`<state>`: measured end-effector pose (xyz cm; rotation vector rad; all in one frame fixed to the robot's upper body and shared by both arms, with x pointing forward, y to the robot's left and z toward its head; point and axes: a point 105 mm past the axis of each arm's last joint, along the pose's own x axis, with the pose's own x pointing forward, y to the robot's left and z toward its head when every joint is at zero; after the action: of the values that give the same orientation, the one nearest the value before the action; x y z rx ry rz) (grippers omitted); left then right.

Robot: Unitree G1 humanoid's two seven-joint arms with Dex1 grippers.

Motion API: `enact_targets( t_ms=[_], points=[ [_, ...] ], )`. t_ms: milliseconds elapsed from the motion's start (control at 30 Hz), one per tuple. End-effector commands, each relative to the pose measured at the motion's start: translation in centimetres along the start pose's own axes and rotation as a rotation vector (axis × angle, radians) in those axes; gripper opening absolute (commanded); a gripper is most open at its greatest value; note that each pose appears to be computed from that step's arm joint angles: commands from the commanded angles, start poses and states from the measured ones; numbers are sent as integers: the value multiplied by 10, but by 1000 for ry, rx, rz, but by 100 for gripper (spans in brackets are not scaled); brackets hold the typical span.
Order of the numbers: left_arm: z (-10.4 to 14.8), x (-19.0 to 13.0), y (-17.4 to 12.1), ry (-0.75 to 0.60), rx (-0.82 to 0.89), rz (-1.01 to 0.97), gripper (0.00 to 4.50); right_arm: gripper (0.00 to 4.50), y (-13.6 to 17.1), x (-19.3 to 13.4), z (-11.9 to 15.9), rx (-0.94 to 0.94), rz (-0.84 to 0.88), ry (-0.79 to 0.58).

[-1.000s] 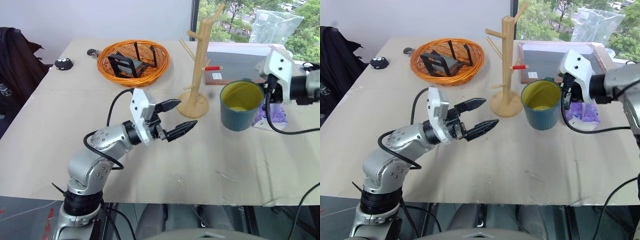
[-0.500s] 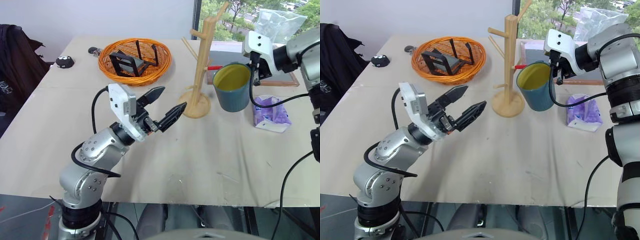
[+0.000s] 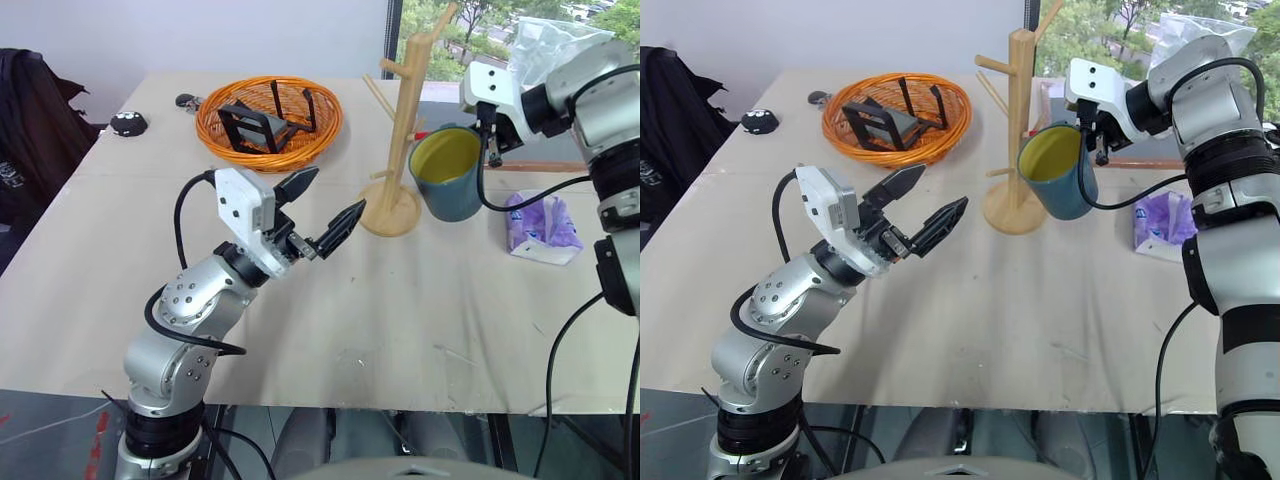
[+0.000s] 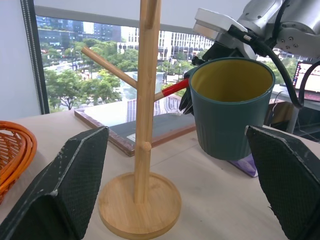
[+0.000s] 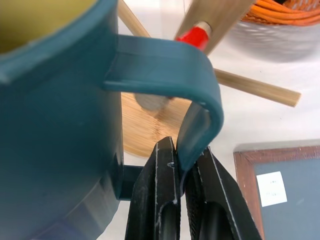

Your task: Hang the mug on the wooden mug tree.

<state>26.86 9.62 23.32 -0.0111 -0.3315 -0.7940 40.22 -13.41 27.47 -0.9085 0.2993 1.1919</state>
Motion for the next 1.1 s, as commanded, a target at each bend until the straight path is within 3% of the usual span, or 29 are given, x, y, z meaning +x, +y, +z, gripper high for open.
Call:
enact_targets(
  t_ms=[33, 233, 300, 500, 800, 967, 1033, 1100],
  points=[
    [6, 2, -4, -35, 13, -19, 450, 98, -14, -19, 26, -56, -80, -67],
    [3, 4, -3, -33, 11, -30, 450, 375, -24, -27, 35, -55, -156, -112],
    [3, 5, -3, -33, 9, -34, 450, 448, -26, -31, 35, -51, -172, -117],
    [1, 5, -4, -24, 4, -52, 450, 448, -20, -53, 25, 16, -149, -137],
    [-17, -12, -11, 82, 0, -71, 450, 448, 59, -78, -40, 296, -7, -223],
    [-58, -36, -20, 257, -47, -64, 450, 448, 136, -38, -63, 494, -60, -408],
    [-82, -53, -24, 354, -61, -48, 450, 448, 166, -15, -67, 543, -171, -514],
    [-107, -72, -27, 467, -40, -37, 450, 448, 197, 4, -81, 623, -279, -517]
  ],
)
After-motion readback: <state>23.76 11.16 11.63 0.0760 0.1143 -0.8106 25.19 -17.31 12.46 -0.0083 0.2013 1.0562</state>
